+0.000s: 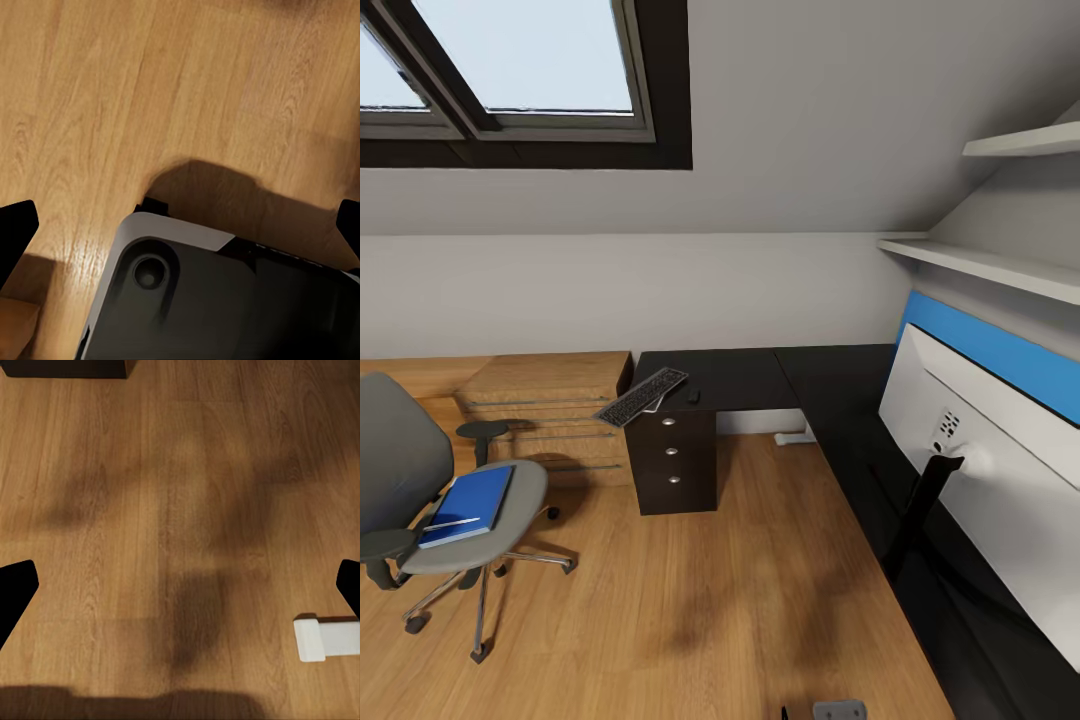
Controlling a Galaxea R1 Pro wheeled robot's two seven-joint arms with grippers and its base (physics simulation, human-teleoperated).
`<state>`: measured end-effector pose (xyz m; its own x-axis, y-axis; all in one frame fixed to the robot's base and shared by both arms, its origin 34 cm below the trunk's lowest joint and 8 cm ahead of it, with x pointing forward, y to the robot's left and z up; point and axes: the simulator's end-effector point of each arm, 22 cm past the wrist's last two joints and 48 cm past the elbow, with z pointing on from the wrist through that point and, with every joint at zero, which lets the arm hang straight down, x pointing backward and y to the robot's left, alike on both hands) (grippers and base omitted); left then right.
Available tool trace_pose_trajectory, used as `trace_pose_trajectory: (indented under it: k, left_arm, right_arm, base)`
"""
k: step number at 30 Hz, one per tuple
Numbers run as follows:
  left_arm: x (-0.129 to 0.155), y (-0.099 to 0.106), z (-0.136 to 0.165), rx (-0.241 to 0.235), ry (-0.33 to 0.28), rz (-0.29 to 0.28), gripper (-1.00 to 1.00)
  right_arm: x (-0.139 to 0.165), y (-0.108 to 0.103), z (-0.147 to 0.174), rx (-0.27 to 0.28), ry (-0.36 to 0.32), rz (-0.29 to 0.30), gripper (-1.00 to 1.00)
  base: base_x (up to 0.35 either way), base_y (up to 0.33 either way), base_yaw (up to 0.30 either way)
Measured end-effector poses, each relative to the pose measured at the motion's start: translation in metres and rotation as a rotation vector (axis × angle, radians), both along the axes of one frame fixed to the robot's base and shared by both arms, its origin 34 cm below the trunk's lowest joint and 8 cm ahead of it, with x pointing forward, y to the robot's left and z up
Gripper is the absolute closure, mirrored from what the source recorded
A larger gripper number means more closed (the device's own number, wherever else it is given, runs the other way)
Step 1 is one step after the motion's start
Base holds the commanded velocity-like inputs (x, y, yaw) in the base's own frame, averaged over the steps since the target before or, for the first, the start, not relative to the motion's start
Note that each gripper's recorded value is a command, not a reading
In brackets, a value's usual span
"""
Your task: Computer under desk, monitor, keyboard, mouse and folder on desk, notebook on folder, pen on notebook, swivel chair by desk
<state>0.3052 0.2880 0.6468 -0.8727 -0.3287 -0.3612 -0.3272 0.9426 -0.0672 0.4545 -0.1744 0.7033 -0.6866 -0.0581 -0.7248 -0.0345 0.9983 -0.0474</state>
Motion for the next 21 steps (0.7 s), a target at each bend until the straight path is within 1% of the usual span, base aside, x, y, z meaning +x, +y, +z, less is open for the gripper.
trace_pose_trajectory:
  k: [14,17,21]
  left_arm:
    - [0.000,0.001,0.000,0.001,0.001,0.001,-1.00]
    - [-0.001,0.002,0.000,0.002,0.001,0.001,-1.00]
    - [0.000,0.003,0.000,0.003,0.001,0.002,-1.00]
  right_arm:
    - [0.002,0.001,0.002,0.001,-0.008,0.001,-1.00]
    - [0.006,0.001,0.005,0.004,-0.026,0.000,-1.00]
    - [0.019,0.003,0.017,0.014,-0.084,-0.005,-1.00]
  base:
    - [0.000,0.000,0.000]
    - [0.000,0.000,0.000]
    - [0.000,0.000,0.000]
